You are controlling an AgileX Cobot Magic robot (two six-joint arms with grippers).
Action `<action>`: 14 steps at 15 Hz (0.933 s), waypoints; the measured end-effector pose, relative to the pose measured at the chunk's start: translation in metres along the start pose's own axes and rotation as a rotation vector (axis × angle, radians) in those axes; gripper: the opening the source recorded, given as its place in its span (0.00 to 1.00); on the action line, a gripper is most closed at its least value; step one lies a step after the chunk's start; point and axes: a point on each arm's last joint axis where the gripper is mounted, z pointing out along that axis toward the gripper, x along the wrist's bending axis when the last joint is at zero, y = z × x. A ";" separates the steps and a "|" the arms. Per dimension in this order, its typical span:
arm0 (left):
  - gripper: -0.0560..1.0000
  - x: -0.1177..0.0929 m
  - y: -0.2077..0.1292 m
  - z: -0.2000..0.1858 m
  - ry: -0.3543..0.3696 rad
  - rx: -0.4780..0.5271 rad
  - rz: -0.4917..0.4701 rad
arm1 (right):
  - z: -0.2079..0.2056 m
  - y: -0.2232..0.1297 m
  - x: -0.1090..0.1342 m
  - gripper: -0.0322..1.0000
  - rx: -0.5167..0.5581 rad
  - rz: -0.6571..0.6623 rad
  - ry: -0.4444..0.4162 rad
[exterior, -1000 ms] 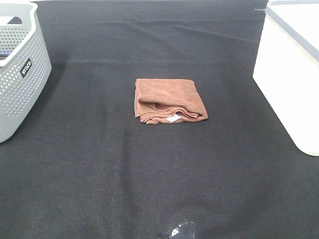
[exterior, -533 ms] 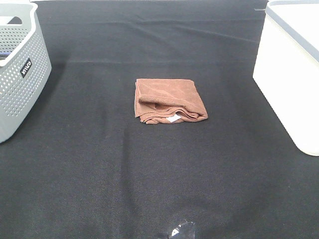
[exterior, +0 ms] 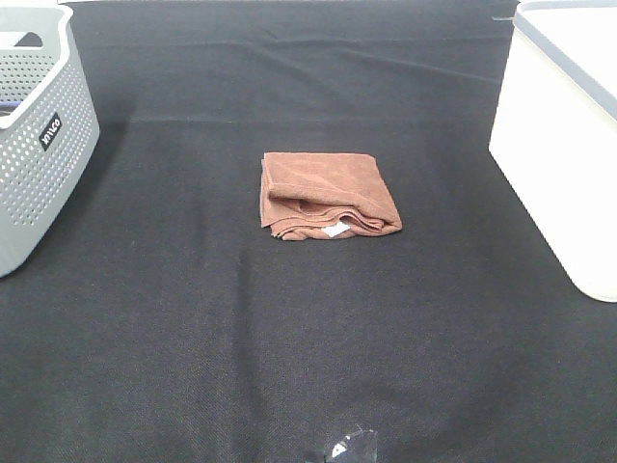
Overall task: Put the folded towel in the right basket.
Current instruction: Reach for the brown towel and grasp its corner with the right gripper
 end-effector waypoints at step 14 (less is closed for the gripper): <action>0.99 0.000 0.000 0.000 0.000 0.000 0.000 | 0.000 0.000 -0.002 0.98 0.001 -0.012 -0.022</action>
